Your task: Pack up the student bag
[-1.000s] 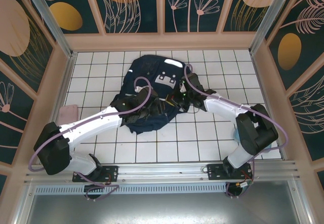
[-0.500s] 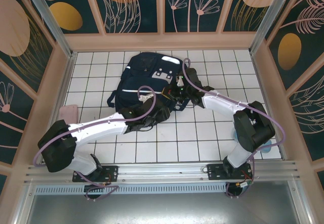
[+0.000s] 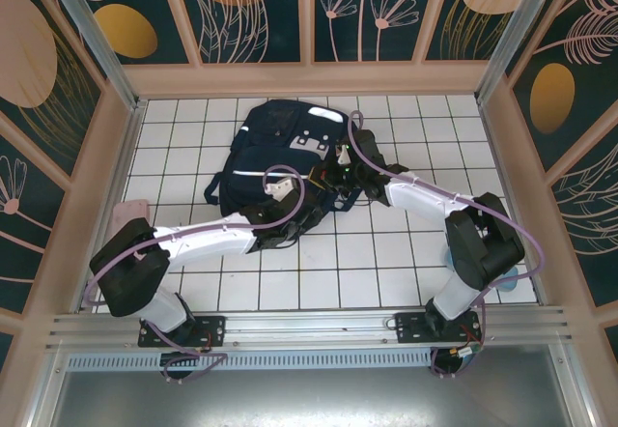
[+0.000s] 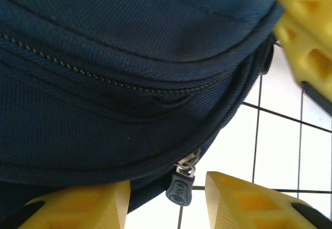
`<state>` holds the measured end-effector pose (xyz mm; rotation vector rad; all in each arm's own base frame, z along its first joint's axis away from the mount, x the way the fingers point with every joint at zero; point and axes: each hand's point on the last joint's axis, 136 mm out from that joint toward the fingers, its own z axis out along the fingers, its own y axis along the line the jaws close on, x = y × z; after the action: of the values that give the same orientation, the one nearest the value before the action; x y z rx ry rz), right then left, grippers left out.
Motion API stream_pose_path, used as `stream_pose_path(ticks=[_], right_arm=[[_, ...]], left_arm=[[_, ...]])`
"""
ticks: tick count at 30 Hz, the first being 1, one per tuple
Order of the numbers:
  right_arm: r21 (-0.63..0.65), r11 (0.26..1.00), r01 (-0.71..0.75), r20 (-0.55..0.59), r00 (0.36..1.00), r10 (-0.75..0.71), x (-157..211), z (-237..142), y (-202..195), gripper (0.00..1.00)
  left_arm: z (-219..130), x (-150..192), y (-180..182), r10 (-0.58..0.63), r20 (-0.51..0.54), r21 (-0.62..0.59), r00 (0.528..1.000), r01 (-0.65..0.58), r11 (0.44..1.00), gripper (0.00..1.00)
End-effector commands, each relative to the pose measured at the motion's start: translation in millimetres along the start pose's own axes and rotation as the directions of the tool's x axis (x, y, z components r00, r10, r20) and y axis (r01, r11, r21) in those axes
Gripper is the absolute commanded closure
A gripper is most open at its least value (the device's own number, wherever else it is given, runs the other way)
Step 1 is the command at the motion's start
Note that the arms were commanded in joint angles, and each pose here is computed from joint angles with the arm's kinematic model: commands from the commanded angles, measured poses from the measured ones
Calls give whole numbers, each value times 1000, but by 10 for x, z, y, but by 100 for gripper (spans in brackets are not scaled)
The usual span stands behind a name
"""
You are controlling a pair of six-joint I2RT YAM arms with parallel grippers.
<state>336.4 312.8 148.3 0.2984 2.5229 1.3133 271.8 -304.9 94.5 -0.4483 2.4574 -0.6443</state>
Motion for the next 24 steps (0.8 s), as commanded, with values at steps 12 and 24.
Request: stream_pose_path(ticks=[12,24], right_arm=[[-81,994,72,71,995,-66,-145,-106,330,100],[122,993,7,203,979,-32,-406,-230,-112,100]], left_arm=[[46,-17,-25,26,10,-33,1000,-26,999,88],[-171,-163,237,140,62,-130,988,-131,983,100]])
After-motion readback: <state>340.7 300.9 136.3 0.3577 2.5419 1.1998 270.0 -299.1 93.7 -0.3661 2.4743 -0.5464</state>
